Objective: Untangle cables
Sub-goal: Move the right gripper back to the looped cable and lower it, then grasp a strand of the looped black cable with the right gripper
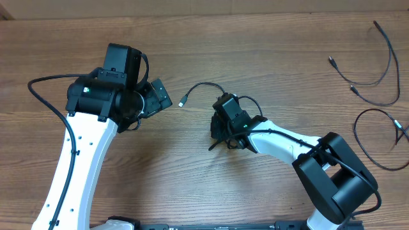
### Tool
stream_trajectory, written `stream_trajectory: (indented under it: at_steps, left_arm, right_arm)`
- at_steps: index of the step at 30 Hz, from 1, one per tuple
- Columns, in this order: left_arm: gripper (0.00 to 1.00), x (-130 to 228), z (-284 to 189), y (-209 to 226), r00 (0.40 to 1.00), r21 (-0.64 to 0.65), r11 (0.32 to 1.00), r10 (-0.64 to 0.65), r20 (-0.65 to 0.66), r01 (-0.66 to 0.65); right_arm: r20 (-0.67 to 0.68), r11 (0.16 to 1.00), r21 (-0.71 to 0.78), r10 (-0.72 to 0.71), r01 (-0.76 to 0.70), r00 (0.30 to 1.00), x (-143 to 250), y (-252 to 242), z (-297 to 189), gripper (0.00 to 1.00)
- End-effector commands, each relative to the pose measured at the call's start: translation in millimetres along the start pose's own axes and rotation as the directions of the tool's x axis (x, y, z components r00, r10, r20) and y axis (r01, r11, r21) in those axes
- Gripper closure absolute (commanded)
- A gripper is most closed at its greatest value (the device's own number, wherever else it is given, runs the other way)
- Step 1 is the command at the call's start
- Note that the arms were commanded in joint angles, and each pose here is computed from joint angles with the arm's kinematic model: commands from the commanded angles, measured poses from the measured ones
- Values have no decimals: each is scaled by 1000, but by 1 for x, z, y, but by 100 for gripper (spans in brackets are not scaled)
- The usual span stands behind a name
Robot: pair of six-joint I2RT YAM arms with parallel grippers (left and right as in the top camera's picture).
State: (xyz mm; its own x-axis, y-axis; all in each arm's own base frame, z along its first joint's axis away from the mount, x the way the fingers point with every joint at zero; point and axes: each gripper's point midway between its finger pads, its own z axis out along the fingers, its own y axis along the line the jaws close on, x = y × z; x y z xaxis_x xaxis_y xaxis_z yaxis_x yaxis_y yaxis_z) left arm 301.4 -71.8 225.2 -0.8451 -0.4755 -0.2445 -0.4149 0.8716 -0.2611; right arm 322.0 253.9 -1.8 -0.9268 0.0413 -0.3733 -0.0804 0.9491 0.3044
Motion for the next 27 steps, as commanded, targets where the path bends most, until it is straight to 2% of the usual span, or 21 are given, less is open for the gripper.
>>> stream_trajectory:
  at_steps: [1, 4, 27]
  left_arm:
    - [1, -2, 0, 1, 1000, -9, 1000, 24, 10, -24]
    - [0, -2, 0, 1, 1000, -9, 1000, 24, 10, -24]
    - [1, -2, 0, 1, 1000, -10, 1000, 23, 10, -23]
  right_arm:
    - [-183, 996, 68, 74, -63, 980, 58, -28, 24, 86]
    - [-183, 996, 68, 74, -63, 980, 58, -28, 24, 96]
    - [-172, 996, 80, 59, -46, 983, 56, -31, 24, 96]
